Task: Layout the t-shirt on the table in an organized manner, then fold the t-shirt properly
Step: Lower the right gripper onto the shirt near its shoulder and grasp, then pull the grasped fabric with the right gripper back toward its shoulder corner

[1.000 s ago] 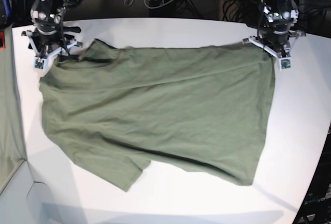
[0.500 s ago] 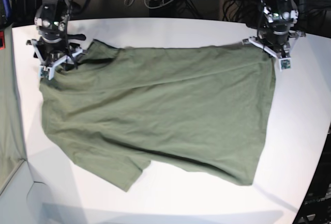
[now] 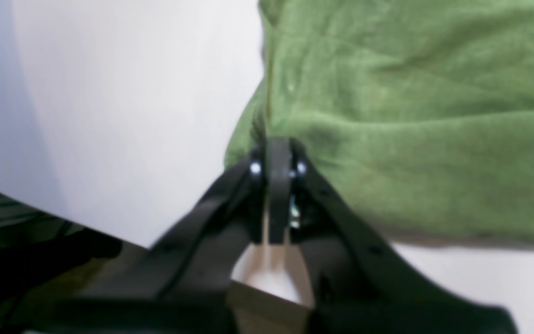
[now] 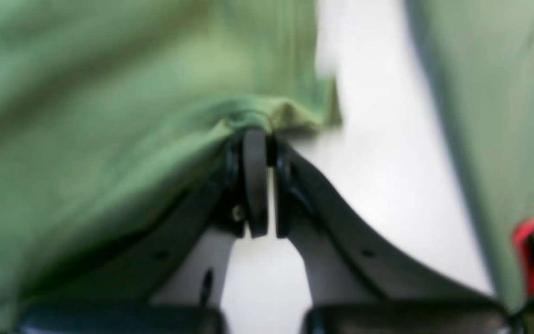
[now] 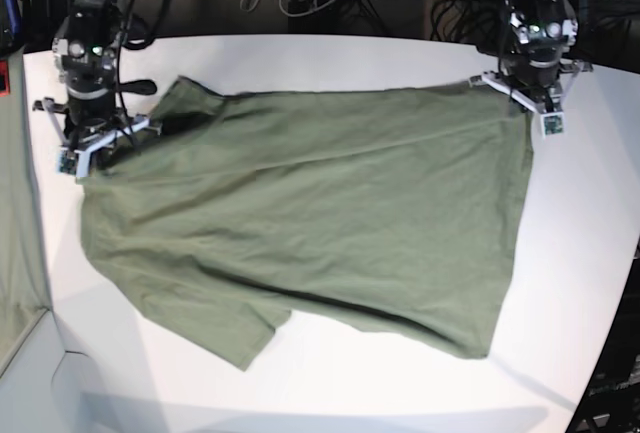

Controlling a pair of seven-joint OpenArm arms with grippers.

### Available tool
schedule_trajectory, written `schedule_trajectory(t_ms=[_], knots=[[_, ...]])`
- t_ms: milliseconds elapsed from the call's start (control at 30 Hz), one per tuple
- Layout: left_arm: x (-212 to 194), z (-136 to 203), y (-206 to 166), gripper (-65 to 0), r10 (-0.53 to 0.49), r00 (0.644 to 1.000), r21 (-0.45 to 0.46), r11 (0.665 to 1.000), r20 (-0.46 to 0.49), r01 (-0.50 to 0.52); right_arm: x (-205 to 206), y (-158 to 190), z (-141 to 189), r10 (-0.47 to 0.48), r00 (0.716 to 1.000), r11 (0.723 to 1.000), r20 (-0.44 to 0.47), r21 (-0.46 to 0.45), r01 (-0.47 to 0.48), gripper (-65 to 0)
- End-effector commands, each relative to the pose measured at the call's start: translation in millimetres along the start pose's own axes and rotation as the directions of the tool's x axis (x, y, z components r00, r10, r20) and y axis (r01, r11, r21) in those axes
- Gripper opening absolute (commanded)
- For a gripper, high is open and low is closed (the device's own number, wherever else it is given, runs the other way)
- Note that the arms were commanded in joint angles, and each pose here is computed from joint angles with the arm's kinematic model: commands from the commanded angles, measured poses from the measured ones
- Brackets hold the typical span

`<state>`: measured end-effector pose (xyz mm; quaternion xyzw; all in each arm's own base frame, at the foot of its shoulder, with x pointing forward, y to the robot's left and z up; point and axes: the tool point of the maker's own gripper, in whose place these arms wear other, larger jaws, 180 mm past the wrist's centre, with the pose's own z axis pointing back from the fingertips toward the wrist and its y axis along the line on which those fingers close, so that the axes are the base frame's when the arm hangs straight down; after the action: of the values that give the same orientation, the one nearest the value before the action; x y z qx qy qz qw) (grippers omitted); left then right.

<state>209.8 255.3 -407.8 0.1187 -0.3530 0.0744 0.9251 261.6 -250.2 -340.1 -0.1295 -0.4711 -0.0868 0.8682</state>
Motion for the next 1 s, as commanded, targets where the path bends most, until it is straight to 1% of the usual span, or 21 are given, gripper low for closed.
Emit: schedule_trajectory(t_ms=[0,133,233,333,433,567,667,767,867,967], knots=[[13,3,4,-64.6,-0.003,0.999,0.012,1.000,0.045,0.002,29,-2,3,-0.001,0.996,1.000,0.089,-0.009,0.002,-65.0],[13,3,6,-64.6,-0.002,0.999,0.017,1.000,0.045,0.002,63,14,-1,-0.012,0.985,1.000,0.171,0.027,0.007,-65.0],[14,3,19,-64.6,0.016,0.999,0.047,0.999,0.048,-0.018,77,35,-6,-0.017,0.980,0.997,0.198,0.075,0.002,-65.0],[20,3,24,-64.6,0.023,0.998,0.058,0.998,0.061,-0.026,91,59,-11,0.000,0.976,0.991,0.219,0.133,-0.030,-65.0],[19,3,32,-64.6,0.031,0.998,0.077,0.996,0.061,-0.035,92,87,-28,0.016,0.985,0.980,0.173,0.190,-0.049,-65.0],[19,3,32,-64.6,0.031,0.998,0.077,0.996,0.061,-0.035,80,111,-54,0.049,0.995,0.970,0.087,0.232,-0.068,-65.0],[18,4,31,-64.6,0.033,0.998,0.076,0.996,0.059,-0.037,66,123,-72,0.107,0.994,0.961,0.034,0.254,-0.112,-65.0],[16,4,31,-64.6,0.033,0.998,0.076,0.996,0.055,-0.038,52,129,-78,0.148,0.989,0.953,0.002,0.269,-0.143,-64.3],[18,4,31,-64.6,0.034,0.998,0.076,0.996,0.058,-0.039,45,132,-78,0.177,0.984,0.945,-0.006,0.281,-0.168,-57.3],[18,3,30,-64.6,0.035,0.998,0.076,0.996,0.060,-0.039,46,131,-73,0.177,0.984,0.944,0.006,0.281,-0.171,-51.1]])
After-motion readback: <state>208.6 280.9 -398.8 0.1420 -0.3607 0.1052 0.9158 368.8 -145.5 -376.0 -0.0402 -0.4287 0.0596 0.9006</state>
